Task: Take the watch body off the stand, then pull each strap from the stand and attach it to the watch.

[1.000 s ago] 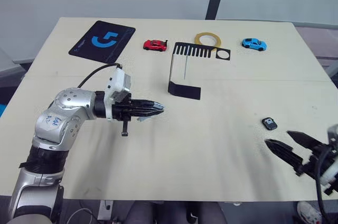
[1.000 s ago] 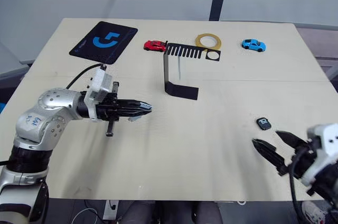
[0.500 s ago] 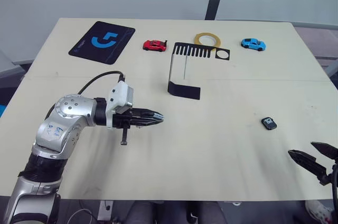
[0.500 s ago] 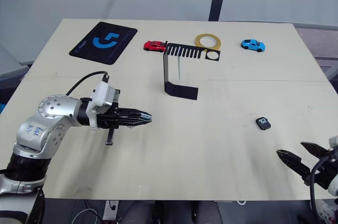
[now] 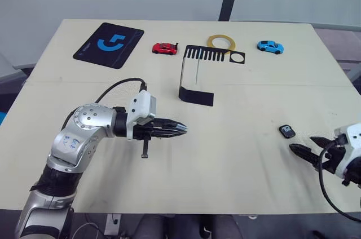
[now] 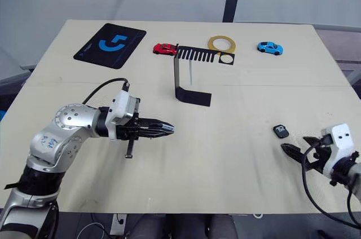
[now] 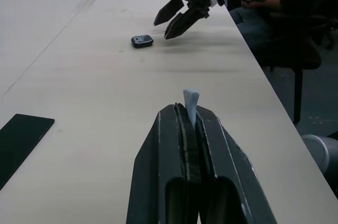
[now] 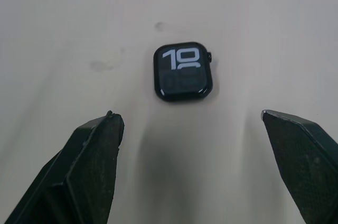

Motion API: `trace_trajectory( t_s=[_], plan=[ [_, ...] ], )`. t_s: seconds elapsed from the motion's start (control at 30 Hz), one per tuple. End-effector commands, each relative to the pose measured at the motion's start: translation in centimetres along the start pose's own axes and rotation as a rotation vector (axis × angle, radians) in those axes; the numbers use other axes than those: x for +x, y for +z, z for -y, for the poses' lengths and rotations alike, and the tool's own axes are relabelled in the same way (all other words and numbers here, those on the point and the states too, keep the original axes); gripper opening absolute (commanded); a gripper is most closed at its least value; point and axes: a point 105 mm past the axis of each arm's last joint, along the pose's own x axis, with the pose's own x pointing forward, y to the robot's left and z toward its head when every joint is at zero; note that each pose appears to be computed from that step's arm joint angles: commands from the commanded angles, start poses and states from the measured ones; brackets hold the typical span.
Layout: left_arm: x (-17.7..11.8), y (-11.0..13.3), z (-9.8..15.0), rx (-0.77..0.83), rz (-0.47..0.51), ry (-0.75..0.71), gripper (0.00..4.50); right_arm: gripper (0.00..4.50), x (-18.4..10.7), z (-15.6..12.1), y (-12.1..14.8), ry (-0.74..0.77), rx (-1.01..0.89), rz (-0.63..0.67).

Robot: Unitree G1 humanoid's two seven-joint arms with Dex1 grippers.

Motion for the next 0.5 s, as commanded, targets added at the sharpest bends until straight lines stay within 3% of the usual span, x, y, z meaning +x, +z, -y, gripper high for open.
trace_trajectory(
  t_s=[0.03, 0.5],
  plan=[
    [0.4, 1.5, 0.6, 0.045, 0.032, -0.045, 0.0, 4.44, 0.3, 0.5, 0.4, -0.012, -0.017, 0.011],
    [1.2, 2.1, 0.6, 0.048, 0.062, -0.058, 0.0, 4.44, 3.4, -0.1, 0.1, -0.005, -0.035, -0.015]
  ],
)
